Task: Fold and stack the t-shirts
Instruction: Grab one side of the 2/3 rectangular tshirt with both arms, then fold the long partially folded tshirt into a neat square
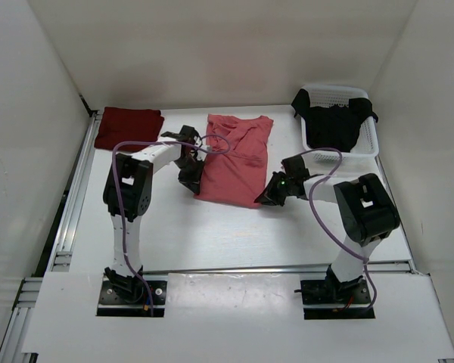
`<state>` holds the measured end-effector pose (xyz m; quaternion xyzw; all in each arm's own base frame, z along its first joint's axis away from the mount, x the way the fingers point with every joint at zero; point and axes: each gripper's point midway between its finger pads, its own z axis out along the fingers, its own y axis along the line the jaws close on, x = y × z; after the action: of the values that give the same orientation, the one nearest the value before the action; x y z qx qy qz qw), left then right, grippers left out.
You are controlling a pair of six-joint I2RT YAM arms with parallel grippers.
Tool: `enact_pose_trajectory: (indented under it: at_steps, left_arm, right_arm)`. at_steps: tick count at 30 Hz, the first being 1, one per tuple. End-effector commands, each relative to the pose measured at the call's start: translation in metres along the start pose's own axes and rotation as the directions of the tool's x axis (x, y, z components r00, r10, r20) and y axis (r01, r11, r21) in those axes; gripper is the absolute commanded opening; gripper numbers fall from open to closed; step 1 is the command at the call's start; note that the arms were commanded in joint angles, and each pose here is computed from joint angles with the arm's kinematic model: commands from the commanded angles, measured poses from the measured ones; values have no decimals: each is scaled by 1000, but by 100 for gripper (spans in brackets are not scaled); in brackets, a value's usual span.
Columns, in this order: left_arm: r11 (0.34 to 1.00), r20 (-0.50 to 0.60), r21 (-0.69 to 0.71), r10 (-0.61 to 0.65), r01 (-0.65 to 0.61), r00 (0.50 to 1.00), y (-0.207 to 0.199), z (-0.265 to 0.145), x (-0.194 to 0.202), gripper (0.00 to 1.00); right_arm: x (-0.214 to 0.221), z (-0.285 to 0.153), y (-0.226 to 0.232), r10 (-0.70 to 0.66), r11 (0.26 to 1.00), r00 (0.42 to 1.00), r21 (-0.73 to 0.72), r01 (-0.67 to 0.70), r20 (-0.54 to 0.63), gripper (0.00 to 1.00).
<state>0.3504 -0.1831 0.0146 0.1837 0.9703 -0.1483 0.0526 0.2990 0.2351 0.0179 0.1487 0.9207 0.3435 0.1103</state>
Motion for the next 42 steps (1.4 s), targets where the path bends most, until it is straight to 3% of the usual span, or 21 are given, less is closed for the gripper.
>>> enact_pose_trajectory:
  at_steps: [1, 5, 9, 11, 18, 20, 22, 24, 28, 32, 37, 42]
  left_arm:
    - [1000, 5, -18, 16, -16, 1000, 2, 1, 3, 10]
    - [998, -42, -63, 3, -5, 999, 5, -17, 28, 10]
    - [995, -162, -100, -21, 5, 987, 4, -37, 92, 10]
    - [991, -196, -134, -22, -5, 980, 3, -56, 115, 10]
    - [981, -350, -178, 16, -83, 936, -17, -114, 186, 10]
    - [978, -315, -183, 38, -100, 948, -21, -131, 193, 10]
    - [951, -263, -277, 64, -139, 963, -7, -145, 193, 10]
    - [920, -189, -356, 101, -164, 977, 1, -162, 190, 10]
    - [926, -60, -340, 150, -162, 987, -16, -184, 154, 10]
    - [946, 81, -284, 185, -155, 979, -45, -206, 81, 10]
    - [959, 56, -258, 137, -118, 989, -40, -183, 28, 10]
    - [964, 57, -254, 97, -80, 994, -26, -168, -4, 10]
  right_arm:
    - [-10, -3, -8, 21, 999, 999, 24, -22, 45, 0]
    - [5, -25, -5, -8, 999, 1000, 32, 8, 9, 0]
    - [49, -58, -2, -66, 996, 997, 50, 68, -41, 0]
    - [80, -70, -18, -75, 989, 992, 117, 86, -97, 0]
    - [156, -119, -5, -176, 974, 970, 113, 196, -166, 0]
    - [166, -130, -5, -190, 966, 968, 146, 214, -164, 0]
    - [179, -143, 7, -223, 960, 961, 133, 245, -165, 0]
    - [184, -158, 21, -257, 952, 954, 131, 277, -152, 0]
    - [173, -172, 46, -284, 952, 954, 93, 293, -99, 0]
    - [138, -170, 55, -276, 952, 960, 121, 280, -48, 0]
    - [96, -153, 59, -290, 943, 955, 152, 297, -67, 0]
    - [52, -135, 54, -211, 969, 976, 125, 215, -46, 0]
